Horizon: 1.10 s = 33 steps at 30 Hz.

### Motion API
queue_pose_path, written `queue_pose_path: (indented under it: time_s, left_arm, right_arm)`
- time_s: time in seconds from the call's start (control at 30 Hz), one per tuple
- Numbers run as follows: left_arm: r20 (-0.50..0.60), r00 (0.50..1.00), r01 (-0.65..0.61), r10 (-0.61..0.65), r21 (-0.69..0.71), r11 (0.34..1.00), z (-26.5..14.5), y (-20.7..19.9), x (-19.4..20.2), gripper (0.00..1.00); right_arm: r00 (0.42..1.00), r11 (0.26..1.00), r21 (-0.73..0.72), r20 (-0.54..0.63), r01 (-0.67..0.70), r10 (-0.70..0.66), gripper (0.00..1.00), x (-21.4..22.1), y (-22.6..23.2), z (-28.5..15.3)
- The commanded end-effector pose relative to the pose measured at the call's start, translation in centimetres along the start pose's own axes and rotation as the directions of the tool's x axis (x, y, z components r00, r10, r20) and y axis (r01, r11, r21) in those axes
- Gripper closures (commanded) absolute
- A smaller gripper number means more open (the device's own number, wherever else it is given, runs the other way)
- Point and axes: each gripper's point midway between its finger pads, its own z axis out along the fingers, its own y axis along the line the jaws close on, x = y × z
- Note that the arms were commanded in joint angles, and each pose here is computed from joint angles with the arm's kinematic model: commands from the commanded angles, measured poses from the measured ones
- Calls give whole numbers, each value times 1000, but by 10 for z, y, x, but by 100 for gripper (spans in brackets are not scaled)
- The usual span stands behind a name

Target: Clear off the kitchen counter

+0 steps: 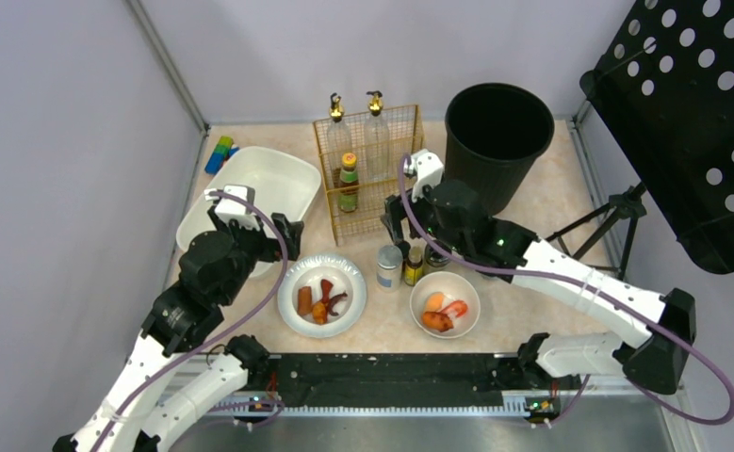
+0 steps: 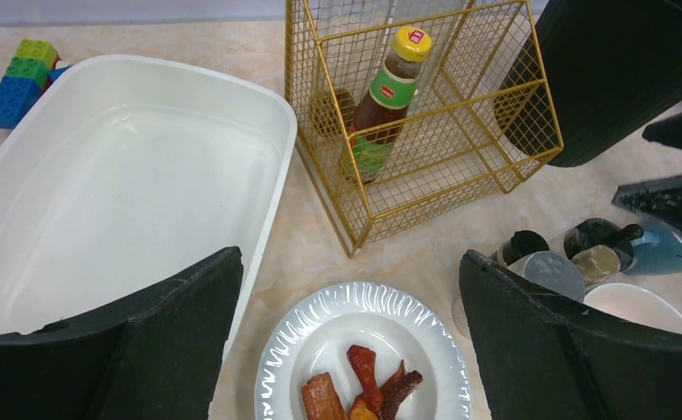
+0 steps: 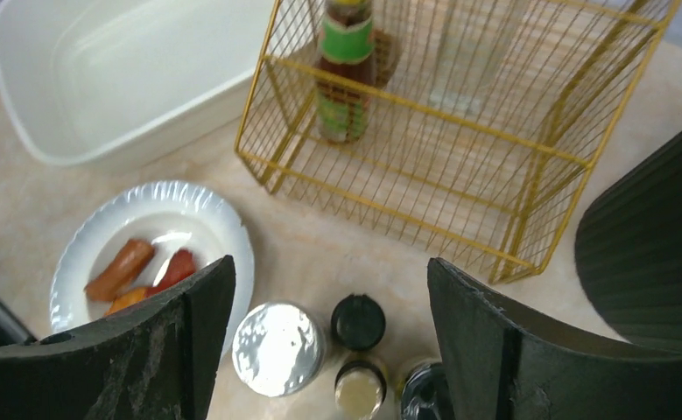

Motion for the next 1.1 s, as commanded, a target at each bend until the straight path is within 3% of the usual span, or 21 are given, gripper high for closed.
queue_pose_path:
  time_s: [0.0, 0.4, 0.77, 0.93, 1.07]
  left_arm:
    - [22, 1000, 2, -2, 9, 1000, 0, -2, -7, 2]
    - [28, 1000, 4, -5, 7, 1000, -1, -1, -8, 2]
    - [38, 999, 7, -7, 16, 1000, -4, -2, -10, 2]
    - [40, 999, 8, -8, 18, 1000, -4, -2, -11, 2]
    - [41, 999, 8, -9, 17, 1000, -5, -2, -11, 2]
  right_arm:
    - [990, 991, -137, -144, -12, -8, 20, 42, 22, -15]
    - [957, 974, -227, -287, -23, -44, 14, 98, 53, 4]
    - [934, 974, -223, -343, 24, -102, 13, 118, 60, 14]
    - [924, 974, -220, -359, 53, -131, 20, 122, 62, 14]
    - [927, 977, -205, -351, 62, -133, 33, 118, 60, 14]
